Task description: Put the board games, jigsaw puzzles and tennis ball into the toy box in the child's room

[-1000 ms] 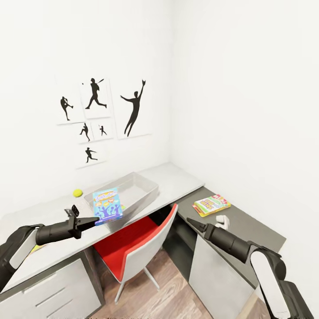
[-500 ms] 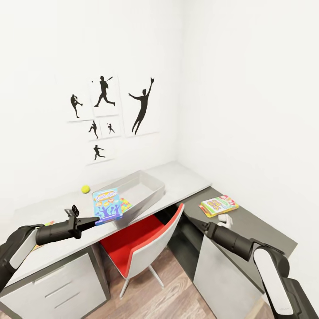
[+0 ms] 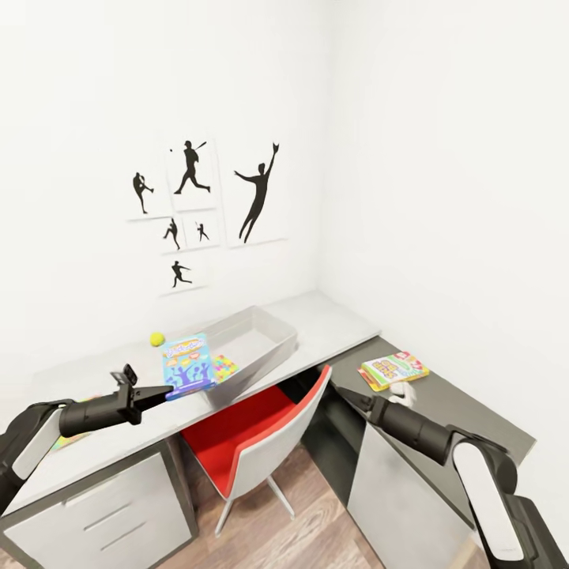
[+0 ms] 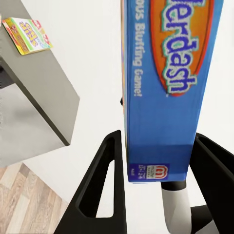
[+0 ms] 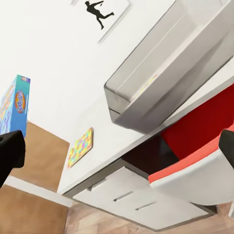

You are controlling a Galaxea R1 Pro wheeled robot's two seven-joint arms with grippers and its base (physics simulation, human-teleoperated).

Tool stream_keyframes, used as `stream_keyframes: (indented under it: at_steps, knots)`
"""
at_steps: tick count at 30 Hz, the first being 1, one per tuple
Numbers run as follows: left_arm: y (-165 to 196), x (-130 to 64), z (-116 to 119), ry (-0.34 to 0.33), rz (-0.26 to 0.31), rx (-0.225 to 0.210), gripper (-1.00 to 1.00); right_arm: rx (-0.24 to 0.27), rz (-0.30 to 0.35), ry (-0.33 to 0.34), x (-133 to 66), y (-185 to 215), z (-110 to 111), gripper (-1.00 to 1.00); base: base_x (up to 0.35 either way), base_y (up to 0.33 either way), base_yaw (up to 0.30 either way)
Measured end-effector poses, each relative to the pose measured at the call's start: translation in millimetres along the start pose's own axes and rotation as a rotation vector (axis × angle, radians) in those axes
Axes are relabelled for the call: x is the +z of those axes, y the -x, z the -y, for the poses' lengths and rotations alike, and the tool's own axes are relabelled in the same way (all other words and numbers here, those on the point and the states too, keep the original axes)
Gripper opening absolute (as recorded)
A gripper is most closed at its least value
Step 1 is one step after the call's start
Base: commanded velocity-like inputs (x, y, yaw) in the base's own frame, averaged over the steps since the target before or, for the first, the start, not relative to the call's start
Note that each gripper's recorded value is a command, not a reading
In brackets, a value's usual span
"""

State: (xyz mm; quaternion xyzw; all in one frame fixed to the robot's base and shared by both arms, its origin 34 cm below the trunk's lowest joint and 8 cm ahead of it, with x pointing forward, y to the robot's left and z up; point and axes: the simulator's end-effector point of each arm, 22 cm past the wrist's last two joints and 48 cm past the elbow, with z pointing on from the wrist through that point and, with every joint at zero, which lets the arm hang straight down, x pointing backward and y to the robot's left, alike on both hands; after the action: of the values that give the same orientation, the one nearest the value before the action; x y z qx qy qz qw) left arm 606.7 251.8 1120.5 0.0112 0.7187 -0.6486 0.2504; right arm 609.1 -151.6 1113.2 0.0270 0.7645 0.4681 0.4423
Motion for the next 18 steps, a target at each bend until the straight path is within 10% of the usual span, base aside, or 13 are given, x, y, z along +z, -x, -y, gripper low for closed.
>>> stream_keyframes:
  at_steps: [18]
  knots:
    - [8.8, -7.0, 16.2, -0.013, 0.031, 0.032, -1.00, -0.057, 0.015, -0.002, -11.3, 18.8, -5.8, 1.00, 0.022, -0.123, 0.169]
